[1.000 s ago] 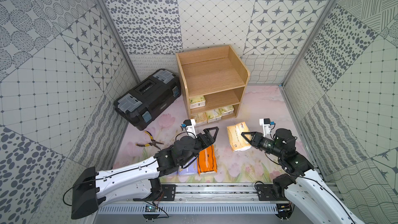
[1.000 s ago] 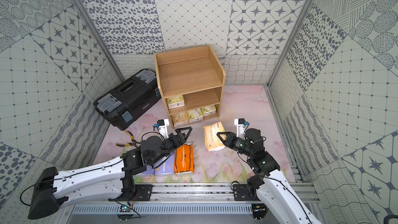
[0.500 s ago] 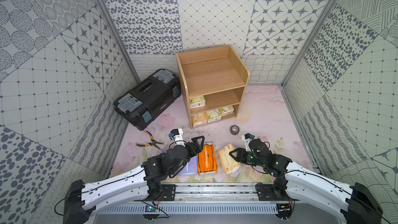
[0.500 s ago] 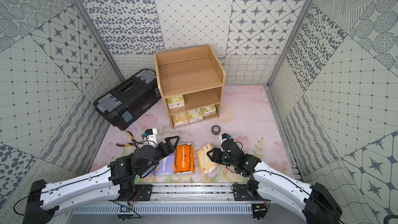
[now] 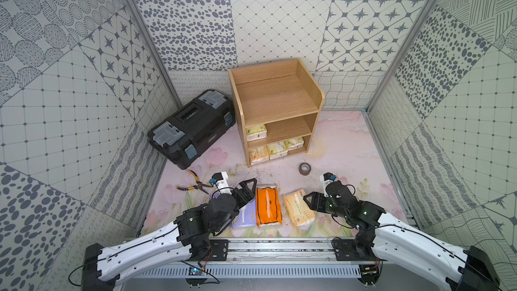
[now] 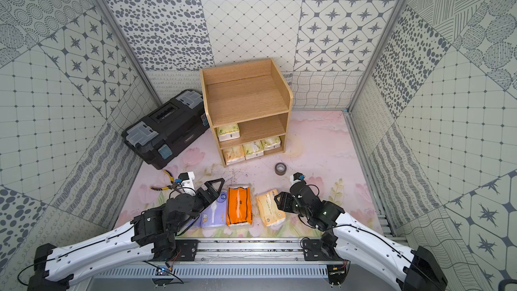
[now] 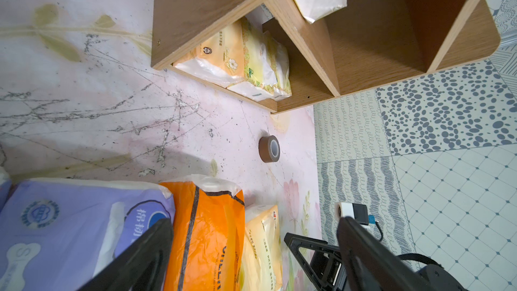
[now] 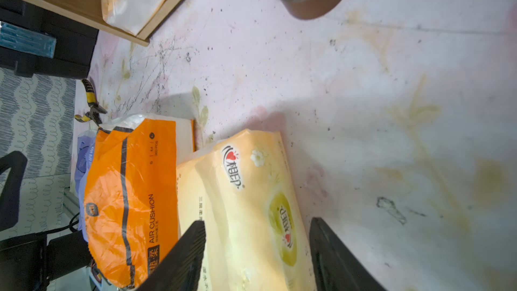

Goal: Remove the tissue boxes from the shelf
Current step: Move the box of tissues to the center of the board.

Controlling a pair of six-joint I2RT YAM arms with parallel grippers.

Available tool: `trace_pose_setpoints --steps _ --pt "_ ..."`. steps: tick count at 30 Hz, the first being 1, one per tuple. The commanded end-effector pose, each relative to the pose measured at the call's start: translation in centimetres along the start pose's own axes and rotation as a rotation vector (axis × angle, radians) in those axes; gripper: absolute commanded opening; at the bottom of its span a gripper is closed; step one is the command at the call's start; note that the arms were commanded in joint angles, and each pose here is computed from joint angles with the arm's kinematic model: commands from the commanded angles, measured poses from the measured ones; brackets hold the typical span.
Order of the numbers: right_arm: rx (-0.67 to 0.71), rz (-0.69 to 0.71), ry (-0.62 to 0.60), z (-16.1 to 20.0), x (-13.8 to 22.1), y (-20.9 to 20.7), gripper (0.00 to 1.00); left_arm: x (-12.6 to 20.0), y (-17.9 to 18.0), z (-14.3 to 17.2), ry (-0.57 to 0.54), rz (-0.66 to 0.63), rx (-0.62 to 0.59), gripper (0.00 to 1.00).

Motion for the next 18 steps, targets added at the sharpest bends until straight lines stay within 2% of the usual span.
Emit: trace_pose_setpoints --steps 1,6,13,14,18 --pt "0.015 -0.139 0.080 1.2 -1.2 1.4 0.59 -0.2 0.2 0.0 -0.014 -0.014 0.016 0.96" --pt "-0.004 -0.257 0.072 0.9 -2.3 3.1 0.51 -0.5 0.0 0.3 -0.008 -0.022 0.021 0.96" --pt "-0.014 -0.327 0.060 0.5 -3.1 4.1 0.51 -0.5 -0.2 0.2 -0.016 -0.031 0.024 0.97" --pt "-0.009 -0.306 0.064 0.5 -3.2 3.9 0.53 -0.5 -0.2 0.1 -0.018 -0.031 0.024 0.97" --pt "-0.013 -0.137 0.009 -0.2 -2.3 2.1 0.72 -0.3 0.0 0.0 -0.029 -0.053 0.034 0.97"
Point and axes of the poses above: each gripper's point midway between its finger pads, its own x axis back along the fingers, its own y axis along the line the jaws close on, z = x × y, the point moved 6 cm from there along x, back along the fingers, and after that the axes turned 15 degrees about x, right-handed, at the moved point
